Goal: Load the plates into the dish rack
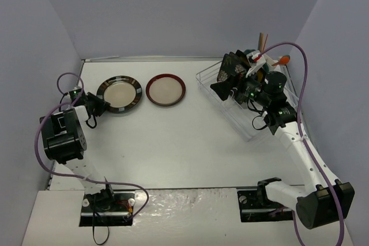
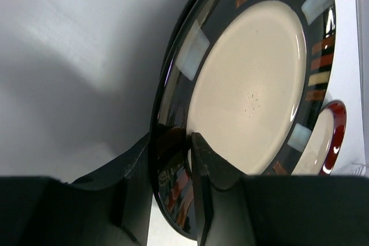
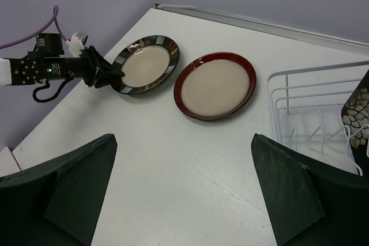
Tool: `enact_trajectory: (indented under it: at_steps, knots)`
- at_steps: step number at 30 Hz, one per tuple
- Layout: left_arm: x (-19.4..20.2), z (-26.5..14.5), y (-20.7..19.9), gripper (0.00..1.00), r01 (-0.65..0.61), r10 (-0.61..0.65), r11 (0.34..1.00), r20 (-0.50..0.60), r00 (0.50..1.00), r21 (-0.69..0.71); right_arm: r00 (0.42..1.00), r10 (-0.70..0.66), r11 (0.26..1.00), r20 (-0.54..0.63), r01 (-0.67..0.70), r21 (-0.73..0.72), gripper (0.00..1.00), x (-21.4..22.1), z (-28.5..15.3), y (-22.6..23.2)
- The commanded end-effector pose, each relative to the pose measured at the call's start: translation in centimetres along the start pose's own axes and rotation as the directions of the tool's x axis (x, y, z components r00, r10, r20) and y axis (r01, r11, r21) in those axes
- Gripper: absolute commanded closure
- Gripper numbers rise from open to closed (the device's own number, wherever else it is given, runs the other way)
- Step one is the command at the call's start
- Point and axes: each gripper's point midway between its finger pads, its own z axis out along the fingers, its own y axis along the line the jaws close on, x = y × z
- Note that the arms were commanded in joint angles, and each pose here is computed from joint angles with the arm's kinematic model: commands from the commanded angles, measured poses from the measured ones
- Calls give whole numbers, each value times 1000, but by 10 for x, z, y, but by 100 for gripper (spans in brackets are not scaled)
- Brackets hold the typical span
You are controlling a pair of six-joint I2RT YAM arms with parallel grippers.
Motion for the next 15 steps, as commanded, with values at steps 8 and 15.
enact_trajectory:
  at_steps: [8, 15]
  knots:
    - [60, -71, 21, 100, 34, -37, 998, -62, 997, -50, 998, -27, 997, 62, 31, -77, 0, -10, -2, 31]
    - [36, -107, -21, 100, 4, -3, 999, -7, 1000, 36, 999, -25, 995, 44, 29, -99, 0, -3, 4, 46]
